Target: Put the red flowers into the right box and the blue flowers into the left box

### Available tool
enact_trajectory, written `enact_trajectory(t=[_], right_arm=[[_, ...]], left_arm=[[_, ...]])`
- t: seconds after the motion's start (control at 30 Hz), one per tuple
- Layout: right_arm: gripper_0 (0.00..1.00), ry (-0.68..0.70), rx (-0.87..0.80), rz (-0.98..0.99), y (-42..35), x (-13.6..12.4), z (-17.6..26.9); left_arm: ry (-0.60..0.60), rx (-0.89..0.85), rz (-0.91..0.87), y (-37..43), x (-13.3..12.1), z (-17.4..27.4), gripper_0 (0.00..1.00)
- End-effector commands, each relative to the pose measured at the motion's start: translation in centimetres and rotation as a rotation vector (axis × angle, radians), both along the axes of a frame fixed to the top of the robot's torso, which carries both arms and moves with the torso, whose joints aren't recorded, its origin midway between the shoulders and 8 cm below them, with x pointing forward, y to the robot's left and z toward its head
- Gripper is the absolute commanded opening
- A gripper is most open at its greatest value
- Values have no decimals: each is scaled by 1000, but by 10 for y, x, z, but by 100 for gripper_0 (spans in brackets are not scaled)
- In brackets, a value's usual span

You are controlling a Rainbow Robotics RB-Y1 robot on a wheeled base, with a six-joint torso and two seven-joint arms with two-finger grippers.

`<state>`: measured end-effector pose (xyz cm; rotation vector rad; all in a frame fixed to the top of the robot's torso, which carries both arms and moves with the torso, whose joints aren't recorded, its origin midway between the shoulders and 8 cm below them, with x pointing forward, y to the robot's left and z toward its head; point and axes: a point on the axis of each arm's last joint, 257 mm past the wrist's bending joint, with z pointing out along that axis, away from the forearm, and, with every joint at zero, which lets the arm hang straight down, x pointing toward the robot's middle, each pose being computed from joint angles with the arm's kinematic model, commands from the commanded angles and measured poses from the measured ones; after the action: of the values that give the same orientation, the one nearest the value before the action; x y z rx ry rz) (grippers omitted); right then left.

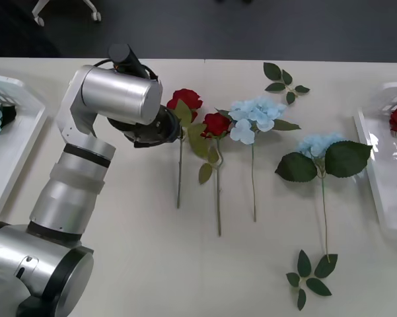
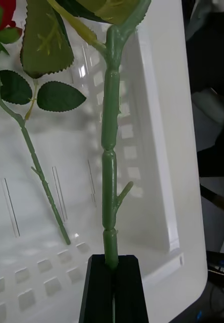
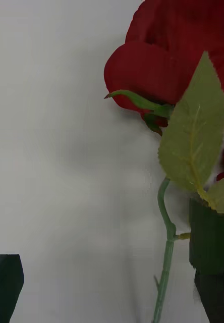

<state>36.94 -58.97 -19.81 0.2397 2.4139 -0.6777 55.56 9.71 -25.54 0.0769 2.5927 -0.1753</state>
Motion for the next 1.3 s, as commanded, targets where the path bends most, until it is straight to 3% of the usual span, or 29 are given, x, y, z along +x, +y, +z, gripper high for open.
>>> enact_trajectory(t=[0.03, 0.23, 0.3, 0.43, 0.5, 0.9, 0.97, 1.0, 1.03, 1.07, 1.1, 1.17, 1.3], right_arm=[[0, -46, -29, 0, -4, 11, 21], [0, -41, -24, 23, 1, 19, 11], [6, -43, -22, 27, 1, 20, 9], [50, -49, -16, 29, 3, 22, 7], [60, -49, -16, 28, 2, 22, 6], [60, -73, 22, 51, 14, 28, 5], [60, -88, 47, 66, 21, 32, 8], [60, -97, 63, 78, 26, 34, 12], [60, -103, 71, 85, 28, 36, 14], [60, -113, 88, 104, 34, 38, 19], [60, -119, 101, 119, 40, 40, 21], [60, -136, 131, 151, 54, 45, 29], [60, -130, 160, 211, 87, 48, 42]], left_arm=[[-45, -14, -19, -27, 11, 6, 100], [-60, -34, -31, -45, 15, 0, 100], [-64, -36, -35, -50, 15, -1, 100], [-70, -43, -44, -59, 14, 0, 100], [-71, -42, -45, -62, 13, 0, 100], [-67, 9, -50, -64, 22, -12, 95], [-69, 12, -54, -65, 22, -12, 82], [-68, 10, -56, -66, 22, -13, 53], [-68, 7, -57, -67, 22, -12, 39], [-70, 9, -61, -68, 22, -12, 16], [-72, 7, -62, -69, 22, -12, 8], [-78, 3, -65, -71, 23, -11, 1], [-89, 0, -73, -74, 24, -9, 0]])
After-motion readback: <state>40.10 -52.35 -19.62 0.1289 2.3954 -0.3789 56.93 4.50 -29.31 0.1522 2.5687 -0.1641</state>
